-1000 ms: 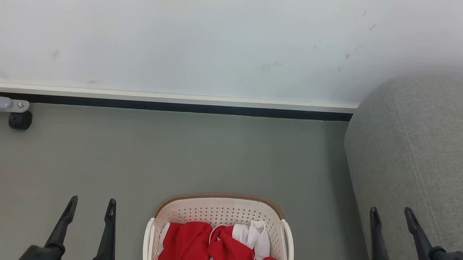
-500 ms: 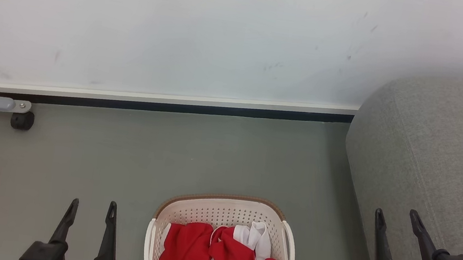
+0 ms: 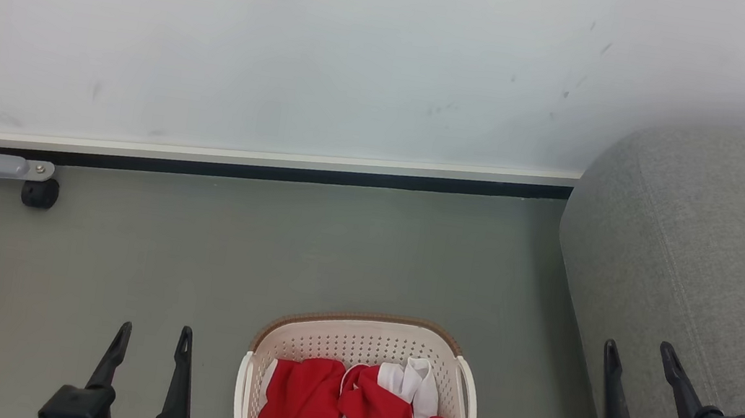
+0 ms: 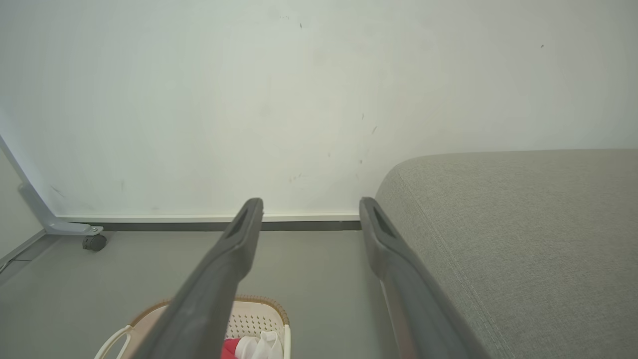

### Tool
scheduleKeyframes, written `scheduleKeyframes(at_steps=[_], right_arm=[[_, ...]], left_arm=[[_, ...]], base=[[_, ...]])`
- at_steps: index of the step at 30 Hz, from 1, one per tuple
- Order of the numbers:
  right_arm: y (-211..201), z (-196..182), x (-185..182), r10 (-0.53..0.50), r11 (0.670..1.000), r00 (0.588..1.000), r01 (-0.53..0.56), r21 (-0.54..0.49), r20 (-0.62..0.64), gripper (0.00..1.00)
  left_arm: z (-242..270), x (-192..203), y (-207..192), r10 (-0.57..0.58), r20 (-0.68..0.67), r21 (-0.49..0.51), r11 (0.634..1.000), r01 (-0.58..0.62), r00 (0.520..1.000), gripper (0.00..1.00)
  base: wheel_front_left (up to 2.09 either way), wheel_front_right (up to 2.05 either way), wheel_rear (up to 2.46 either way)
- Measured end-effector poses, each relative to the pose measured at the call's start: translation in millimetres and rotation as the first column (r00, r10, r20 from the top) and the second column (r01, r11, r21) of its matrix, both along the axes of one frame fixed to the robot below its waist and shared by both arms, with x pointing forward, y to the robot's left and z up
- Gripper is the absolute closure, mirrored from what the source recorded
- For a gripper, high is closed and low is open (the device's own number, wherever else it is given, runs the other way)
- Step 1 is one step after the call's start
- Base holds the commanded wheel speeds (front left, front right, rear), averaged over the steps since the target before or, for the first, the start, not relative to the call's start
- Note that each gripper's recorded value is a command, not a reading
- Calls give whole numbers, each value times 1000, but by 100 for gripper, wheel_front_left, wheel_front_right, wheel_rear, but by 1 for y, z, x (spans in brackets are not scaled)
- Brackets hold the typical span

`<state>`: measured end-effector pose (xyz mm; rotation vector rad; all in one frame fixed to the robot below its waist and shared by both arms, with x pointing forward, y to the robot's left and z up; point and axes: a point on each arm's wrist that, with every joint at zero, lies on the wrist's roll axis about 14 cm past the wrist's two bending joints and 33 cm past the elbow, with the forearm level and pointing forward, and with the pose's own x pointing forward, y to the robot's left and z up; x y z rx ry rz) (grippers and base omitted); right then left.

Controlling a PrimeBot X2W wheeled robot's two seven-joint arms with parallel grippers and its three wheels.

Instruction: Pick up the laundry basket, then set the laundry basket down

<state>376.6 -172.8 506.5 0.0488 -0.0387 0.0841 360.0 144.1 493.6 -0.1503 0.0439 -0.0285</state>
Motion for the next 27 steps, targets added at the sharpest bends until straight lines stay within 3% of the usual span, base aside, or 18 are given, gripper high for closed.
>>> scheduleKeyframes(at_steps=[7,8,13,19,27], right_arm=[[0,2,0,-1,1000,1000,1,-4,8,0],[0,2,1,-1,1000,1000,1,-4,8,100],[5,-19,-8,-2,1000,998,2,15,-59,100],[-2,-19,-7,-25,998,997,29,63,-76,100],[-7,-24,-5,-45,979,991,69,191,-126,100]], left_arm=[[0,-1,-1,-2,-7,-1,1000,2,1000,0],[0,-1,-2,-3,-8,-2,1000,3,1000,100],[-15,-6,-1,-1,-57,-5,1000,1,998,100],[-19,-7,2,6,-78,-37,999,-9,997,100],[-28,-8,8,18,-126,-159,986,-38,992,100]], base=[[0,0,0],[0,0,0],[0,0,0],[0,0,0],[0,0,0]])
